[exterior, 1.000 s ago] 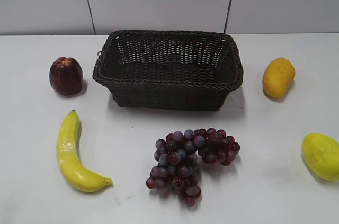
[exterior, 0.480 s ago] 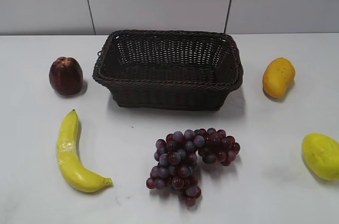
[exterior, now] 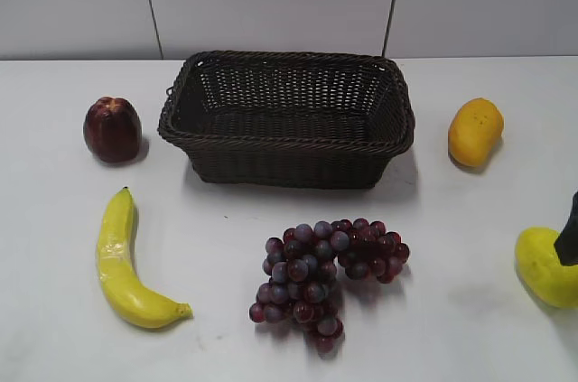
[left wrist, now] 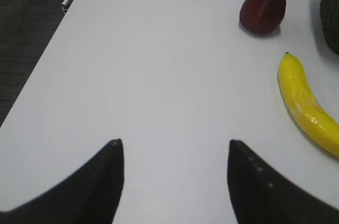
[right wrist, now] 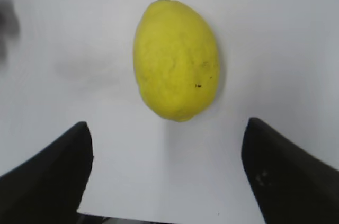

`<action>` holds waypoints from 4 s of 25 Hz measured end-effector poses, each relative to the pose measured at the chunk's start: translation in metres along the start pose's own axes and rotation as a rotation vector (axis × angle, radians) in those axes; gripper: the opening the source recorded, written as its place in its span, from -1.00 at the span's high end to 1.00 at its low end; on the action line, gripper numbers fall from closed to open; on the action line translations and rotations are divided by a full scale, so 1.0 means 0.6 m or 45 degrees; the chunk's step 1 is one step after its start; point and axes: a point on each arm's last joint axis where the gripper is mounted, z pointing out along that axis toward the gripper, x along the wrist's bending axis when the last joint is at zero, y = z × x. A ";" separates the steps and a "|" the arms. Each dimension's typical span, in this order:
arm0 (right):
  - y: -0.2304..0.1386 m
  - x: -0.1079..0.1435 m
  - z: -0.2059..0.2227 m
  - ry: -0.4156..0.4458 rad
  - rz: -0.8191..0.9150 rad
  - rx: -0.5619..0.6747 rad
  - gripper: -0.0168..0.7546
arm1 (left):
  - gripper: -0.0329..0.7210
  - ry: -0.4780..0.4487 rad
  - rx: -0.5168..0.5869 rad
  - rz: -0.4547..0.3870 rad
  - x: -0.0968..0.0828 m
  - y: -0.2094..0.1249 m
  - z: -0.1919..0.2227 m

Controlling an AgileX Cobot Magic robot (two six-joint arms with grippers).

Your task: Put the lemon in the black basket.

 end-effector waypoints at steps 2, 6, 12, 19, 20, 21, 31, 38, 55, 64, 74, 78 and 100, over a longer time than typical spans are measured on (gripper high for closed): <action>0.007 -0.005 0.027 -0.015 -0.002 0.052 -0.77 | -0.30 0.000 0.000 0.000 0.000 0.000 0.000; 0.029 -0.010 0.063 -0.028 -0.002 0.104 -0.77 | -0.30 0.000 0.000 0.000 0.000 0.000 0.000; 0.067 -0.014 0.100 -0.031 0.004 0.154 -0.77 | -0.30 0.000 0.000 0.000 0.000 0.000 0.000; 0.058 -0.020 0.151 -0.026 0.015 0.340 -0.74 | -0.30 0.000 0.000 0.000 0.000 0.000 0.000; 0.057 -0.021 0.156 -0.026 0.016 0.353 -0.73 | -0.30 0.000 0.000 0.000 0.000 0.000 0.000; 0.056 -0.021 0.158 -0.026 0.016 0.361 -0.71 | -0.30 0.000 0.000 0.000 0.000 0.000 0.000; 0.076 -0.009 0.138 0.024 0.024 0.450 -0.48 | -0.30 0.000 0.000 0.000 0.000 0.000 0.000; 0.181 0.066 0.056 0.075 -0.176 0.252 -0.48 | -0.30 0.000 0.000 0.000 0.000 0.000 0.000; 0.375 0.348 0.084 0.287 -0.581 -0.135 -0.48 | -0.30 0.000 0.000 0.000 0.000 0.000 0.000; 0.364 0.359 0.237 0.305 -0.530 -0.007 -0.48 | -0.30 0.000 0.000 0.000 0.000 0.000 0.000; 0.358 0.358 0.246 0.307 -0.529 0.052 -0.71 | -0.30 0.000 0.000 0.000 0.000 0.000 0.000; 0.359 0.360 0.227 0.311 -0.549 0.114 -0.67 | -0.30 0.000 0.000 0.000 0.000 0.000 0.000; 0.391 0.139 0.031 0.109 -0.257 0.014 -0.58 | -0.30 0.000 0.000 0.000 0.000 0.000 0.000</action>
